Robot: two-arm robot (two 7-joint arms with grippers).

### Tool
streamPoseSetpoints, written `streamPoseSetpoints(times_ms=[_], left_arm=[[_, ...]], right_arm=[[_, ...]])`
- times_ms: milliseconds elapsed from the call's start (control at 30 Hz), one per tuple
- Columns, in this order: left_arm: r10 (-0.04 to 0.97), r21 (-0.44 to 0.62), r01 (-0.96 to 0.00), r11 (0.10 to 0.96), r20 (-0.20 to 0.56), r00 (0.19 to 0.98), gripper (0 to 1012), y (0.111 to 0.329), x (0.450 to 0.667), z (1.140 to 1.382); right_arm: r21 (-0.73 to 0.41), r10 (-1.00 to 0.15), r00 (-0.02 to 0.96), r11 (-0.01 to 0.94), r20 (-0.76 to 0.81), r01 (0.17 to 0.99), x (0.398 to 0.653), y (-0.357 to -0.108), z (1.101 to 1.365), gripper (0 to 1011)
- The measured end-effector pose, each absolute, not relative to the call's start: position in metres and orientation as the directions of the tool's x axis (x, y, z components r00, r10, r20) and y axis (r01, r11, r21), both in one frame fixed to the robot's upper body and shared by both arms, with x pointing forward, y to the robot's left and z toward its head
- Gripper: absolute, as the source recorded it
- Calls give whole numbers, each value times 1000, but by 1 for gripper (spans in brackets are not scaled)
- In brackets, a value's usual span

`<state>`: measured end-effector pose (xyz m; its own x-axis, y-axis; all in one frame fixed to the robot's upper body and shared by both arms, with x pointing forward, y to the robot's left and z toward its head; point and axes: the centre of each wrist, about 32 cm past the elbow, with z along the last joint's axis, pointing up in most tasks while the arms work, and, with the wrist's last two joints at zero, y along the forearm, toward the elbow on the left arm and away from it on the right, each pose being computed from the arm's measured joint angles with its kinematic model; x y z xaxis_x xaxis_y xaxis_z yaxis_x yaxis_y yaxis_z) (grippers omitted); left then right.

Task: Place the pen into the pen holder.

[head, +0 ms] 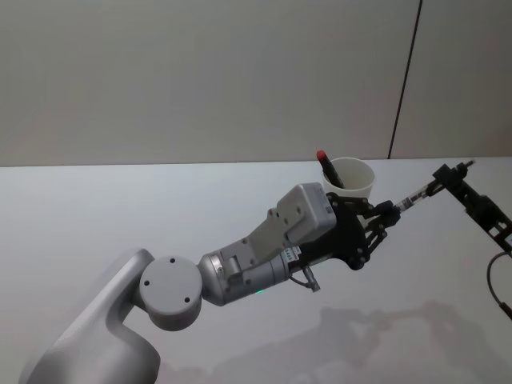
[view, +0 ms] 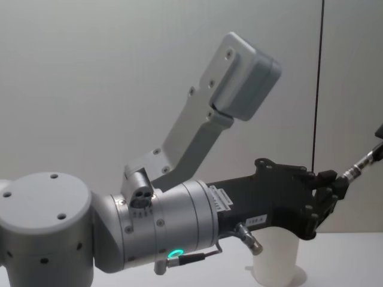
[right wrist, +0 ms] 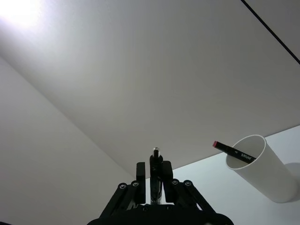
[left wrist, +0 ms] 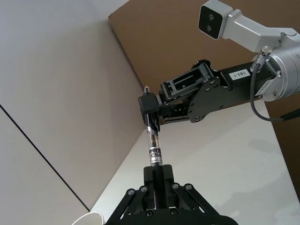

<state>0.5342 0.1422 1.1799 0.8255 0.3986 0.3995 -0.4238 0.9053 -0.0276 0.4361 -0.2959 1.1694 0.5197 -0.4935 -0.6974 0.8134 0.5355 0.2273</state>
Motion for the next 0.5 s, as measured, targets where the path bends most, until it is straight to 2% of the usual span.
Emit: streamPoseSetpoints(times_ms=[167,400,500], left_arm=[[399,-28,-424,905,399,826,131,142,534,1180],[399,-31,-423,906,399,826,139,142,534,1180],[399,-27,-424,905,399,826,237,142,534,1180]], right_arm=[[232,-491,521,534,-698,813,435,-296,1170,131],[237,-490,523,531,-697,813,434,-296,1171,131],[244,-489,527,529,-695,813,433,-295,1172,131]])
